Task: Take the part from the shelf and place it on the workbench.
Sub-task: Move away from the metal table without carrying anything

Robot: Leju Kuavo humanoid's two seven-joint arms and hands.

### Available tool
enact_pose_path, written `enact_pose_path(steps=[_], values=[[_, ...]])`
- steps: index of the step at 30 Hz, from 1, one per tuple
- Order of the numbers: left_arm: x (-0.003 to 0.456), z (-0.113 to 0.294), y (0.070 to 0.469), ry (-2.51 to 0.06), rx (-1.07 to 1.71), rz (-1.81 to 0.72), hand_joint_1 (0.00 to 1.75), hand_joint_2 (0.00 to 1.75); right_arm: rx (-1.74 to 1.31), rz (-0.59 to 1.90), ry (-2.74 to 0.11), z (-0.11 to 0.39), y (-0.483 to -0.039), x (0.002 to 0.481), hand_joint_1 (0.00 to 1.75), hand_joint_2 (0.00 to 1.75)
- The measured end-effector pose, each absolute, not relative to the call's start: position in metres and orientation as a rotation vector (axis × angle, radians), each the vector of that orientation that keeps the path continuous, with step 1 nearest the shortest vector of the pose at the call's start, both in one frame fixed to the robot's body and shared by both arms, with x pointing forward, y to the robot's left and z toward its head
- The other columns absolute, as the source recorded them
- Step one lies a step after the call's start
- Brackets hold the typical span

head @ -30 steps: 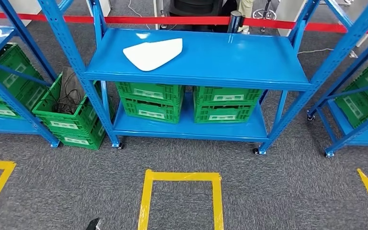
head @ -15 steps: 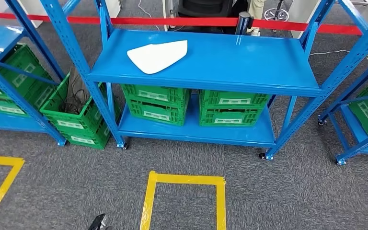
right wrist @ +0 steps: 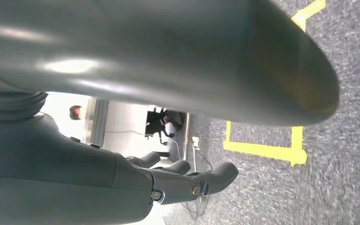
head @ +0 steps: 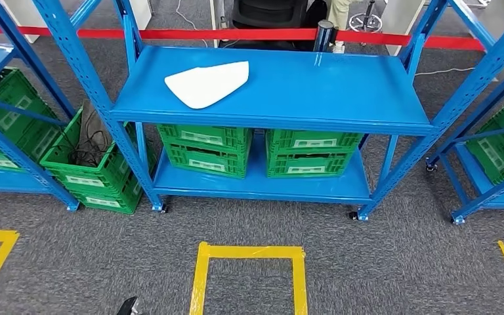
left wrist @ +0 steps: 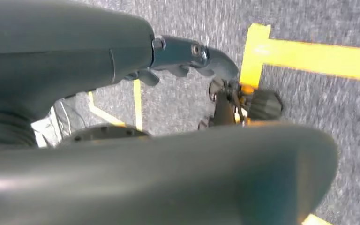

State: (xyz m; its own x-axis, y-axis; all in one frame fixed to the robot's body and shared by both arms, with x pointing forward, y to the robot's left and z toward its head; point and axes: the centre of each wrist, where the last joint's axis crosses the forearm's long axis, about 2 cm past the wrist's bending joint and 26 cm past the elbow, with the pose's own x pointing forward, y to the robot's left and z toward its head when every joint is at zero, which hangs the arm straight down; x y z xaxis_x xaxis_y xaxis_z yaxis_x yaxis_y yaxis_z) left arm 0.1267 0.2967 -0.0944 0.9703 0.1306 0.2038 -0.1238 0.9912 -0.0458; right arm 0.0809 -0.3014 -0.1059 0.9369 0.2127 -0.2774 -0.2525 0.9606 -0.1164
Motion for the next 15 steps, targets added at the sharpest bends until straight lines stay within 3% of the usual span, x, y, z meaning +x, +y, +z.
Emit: enact_pose_path(steps=[15], values=[[0.1269, -0.0943, 0.3009, -0.212, -0.028, 0.134, 0.00, 0.00, -0.153, 0.248, 0.270, -0.1064, -0.3006, 0.0783, 0.00, 0.00]])
